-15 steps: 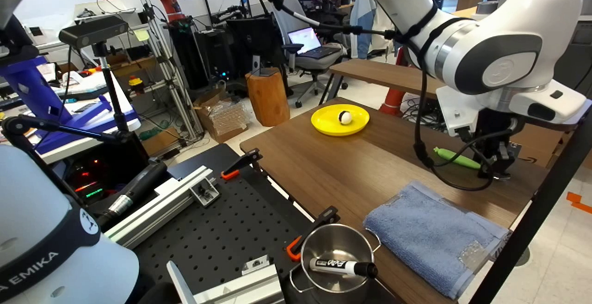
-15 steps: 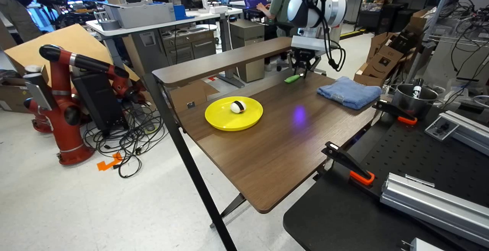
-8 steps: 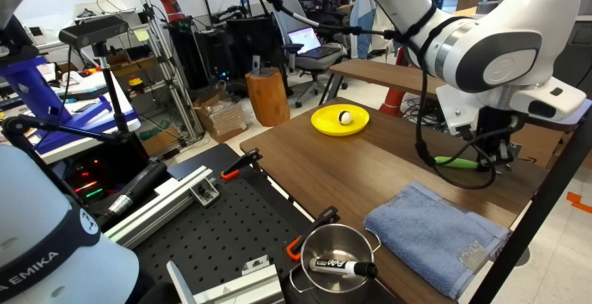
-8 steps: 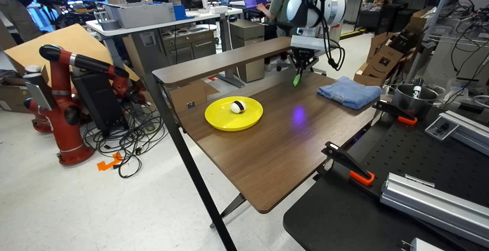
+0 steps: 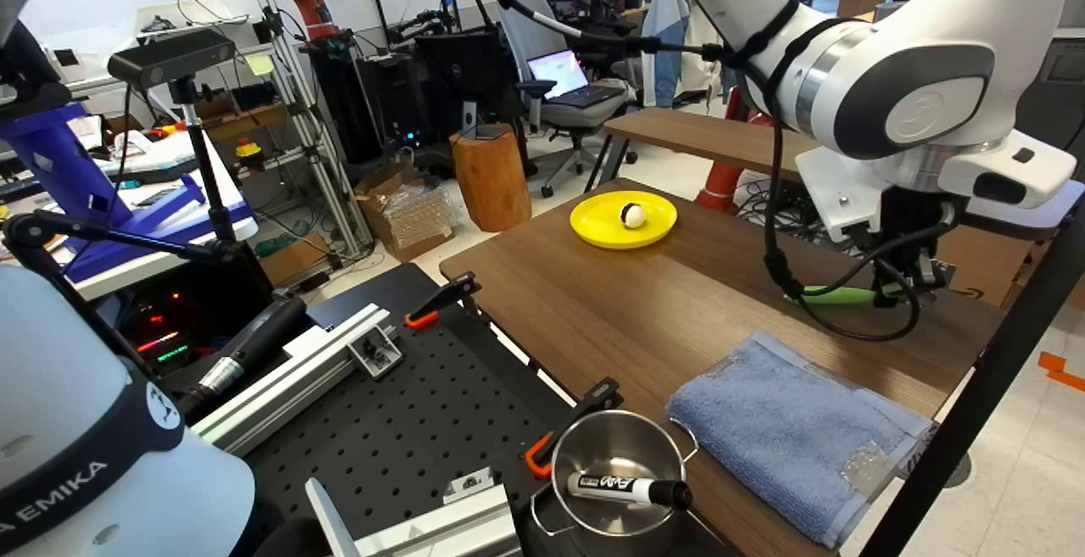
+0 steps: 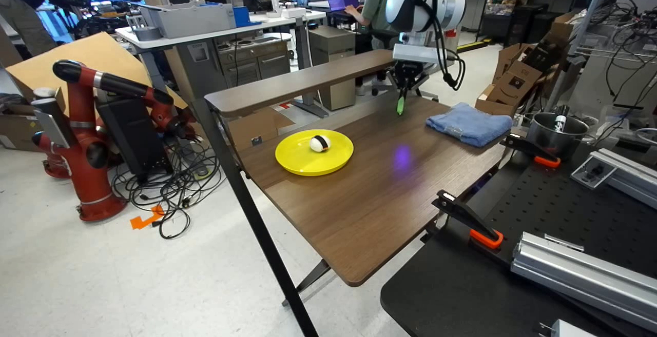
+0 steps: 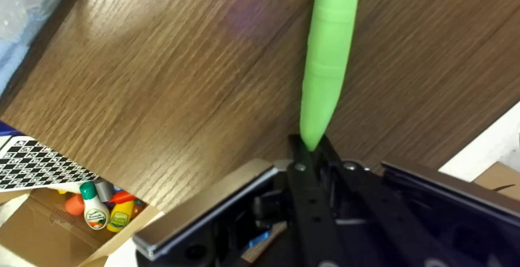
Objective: Move the spoon to the left
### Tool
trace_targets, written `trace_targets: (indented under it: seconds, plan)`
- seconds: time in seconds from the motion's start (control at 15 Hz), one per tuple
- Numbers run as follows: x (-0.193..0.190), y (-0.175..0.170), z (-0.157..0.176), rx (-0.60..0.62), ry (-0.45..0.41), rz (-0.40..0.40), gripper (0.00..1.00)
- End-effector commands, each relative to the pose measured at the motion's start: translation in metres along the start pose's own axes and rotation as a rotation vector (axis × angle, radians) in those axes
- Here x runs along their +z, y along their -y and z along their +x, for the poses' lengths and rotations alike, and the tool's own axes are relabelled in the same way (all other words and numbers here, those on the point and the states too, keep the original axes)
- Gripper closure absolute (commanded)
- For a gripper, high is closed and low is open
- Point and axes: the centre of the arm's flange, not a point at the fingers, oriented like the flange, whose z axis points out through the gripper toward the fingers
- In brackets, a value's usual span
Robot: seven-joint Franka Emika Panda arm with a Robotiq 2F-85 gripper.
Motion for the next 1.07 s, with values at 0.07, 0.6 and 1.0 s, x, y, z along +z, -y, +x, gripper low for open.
trace_targets:
  seconds: [0.07,0.6,1.0]
  plan:
    - [-0.034,-0.018,-0.032,-0.117,0.029,0.004,0.98]
    - [-0.073,-0.03,-0.097,-0.367,0.064,-0.035,0.98]
    - [-0.096,-0.02,-0.172,-0.671,0.034,-0.139,0.98]
